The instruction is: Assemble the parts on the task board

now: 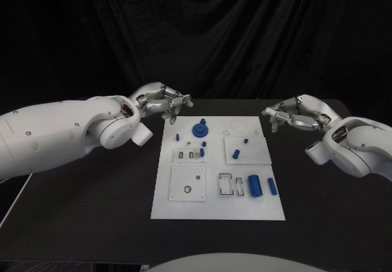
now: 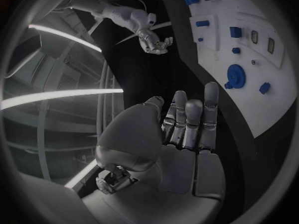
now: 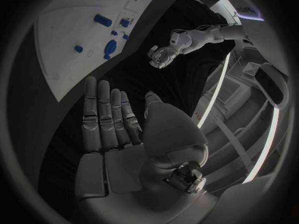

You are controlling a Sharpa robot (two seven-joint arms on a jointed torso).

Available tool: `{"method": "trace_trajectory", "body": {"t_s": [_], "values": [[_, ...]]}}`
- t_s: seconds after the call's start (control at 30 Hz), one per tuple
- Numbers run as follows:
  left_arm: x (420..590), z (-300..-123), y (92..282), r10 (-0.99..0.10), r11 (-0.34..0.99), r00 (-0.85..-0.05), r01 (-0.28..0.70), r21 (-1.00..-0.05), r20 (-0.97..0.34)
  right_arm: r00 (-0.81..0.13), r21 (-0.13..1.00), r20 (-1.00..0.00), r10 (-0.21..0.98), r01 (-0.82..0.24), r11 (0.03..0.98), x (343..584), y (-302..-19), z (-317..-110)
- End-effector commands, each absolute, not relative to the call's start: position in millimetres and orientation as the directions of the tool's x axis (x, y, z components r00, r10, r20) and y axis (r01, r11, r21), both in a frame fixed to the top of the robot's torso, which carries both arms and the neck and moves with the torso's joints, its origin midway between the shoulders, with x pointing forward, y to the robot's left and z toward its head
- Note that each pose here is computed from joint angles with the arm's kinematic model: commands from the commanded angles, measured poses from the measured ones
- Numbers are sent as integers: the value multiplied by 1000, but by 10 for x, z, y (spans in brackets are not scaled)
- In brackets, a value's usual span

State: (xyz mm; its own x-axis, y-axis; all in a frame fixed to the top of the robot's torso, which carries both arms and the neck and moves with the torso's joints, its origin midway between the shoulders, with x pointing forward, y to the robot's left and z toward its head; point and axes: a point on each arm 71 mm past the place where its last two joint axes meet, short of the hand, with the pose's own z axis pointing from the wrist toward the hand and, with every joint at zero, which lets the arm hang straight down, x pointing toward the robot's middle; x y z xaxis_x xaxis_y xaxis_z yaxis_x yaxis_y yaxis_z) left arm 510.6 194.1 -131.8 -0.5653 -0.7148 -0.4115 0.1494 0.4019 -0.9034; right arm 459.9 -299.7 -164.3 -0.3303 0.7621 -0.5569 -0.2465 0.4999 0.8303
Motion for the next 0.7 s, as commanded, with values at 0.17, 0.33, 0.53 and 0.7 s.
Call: {"method": "trace_trajectory", "body": {"t_s": [0.17,0.33,0.53,0.7], "values": [[5142,-1406,1792,-448,742,-525,232,-628,-724,-412,916,-400,818,-207,344,4574,-2994,-1765],[5161,-1447,1677,-351,814,-521,242,-528,-778,-415,919,-394,820,-208,336,4575,-2997,-1786],[5180,-1501,1528,-259,873,-512,239,-425,-819,-424,921,-389,818,-203,333,4588,-2979,-1805],[5177,-1572,1432,-213,903,-533,212,-373,-819,-430,922,-387,816,-198,333,4598,-2956,-1818]]}}
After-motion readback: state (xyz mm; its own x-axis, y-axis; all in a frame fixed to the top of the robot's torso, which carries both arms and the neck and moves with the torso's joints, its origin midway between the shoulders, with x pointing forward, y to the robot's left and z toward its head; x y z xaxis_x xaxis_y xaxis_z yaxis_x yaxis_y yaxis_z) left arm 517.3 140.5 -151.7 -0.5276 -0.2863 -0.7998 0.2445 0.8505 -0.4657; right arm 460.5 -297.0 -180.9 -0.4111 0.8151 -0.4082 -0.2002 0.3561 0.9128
